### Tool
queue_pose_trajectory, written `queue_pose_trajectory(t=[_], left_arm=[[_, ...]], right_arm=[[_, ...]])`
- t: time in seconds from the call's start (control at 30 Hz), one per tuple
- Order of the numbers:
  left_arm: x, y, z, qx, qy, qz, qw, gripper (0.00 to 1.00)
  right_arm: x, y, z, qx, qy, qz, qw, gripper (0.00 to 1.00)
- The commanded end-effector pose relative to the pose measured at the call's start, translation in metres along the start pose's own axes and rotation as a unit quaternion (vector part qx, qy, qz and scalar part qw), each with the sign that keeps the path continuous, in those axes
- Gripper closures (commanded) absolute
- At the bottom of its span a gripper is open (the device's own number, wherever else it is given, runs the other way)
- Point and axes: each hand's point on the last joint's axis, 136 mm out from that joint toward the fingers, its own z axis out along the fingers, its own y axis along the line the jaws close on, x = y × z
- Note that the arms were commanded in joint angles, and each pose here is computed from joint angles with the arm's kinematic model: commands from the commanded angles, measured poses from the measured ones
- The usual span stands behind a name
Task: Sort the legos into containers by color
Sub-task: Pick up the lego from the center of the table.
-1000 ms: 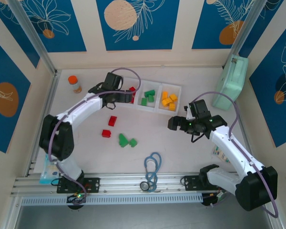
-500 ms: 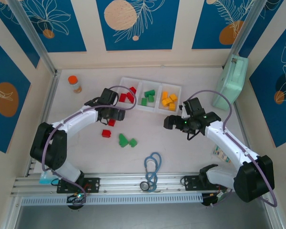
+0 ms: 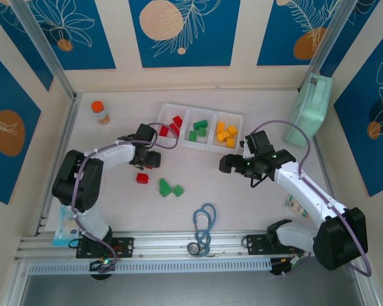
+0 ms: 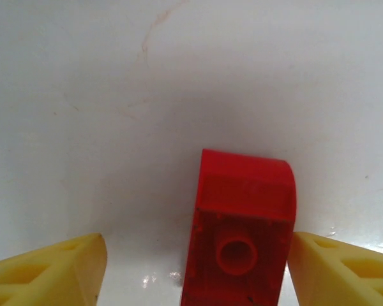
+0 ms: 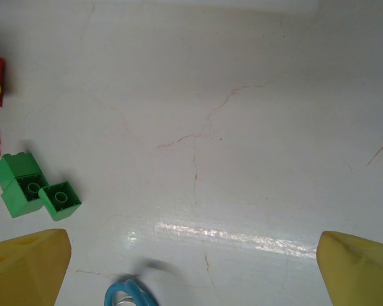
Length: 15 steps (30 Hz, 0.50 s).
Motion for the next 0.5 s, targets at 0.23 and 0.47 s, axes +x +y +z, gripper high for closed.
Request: queue_pose_trajectory(t=[0.23, 0.47], left_arm=[[0.0119, 0.0012, 0.0162, 0.003, 0.025, -0.044, 0.999, 0.51], [0.0091, -0.0027, 0.012, 0.017, 0.009, -0.055, 0.998, 0.63]], right_arm=[[-0.0033, 0.0027, -0.0075, 0.002, -0.008, 0.006, 1.0, 0.01], [-0.0022, 0.0006, -0.0089, 0.007, -0.009, 0.007, 1.0, 0.01]])
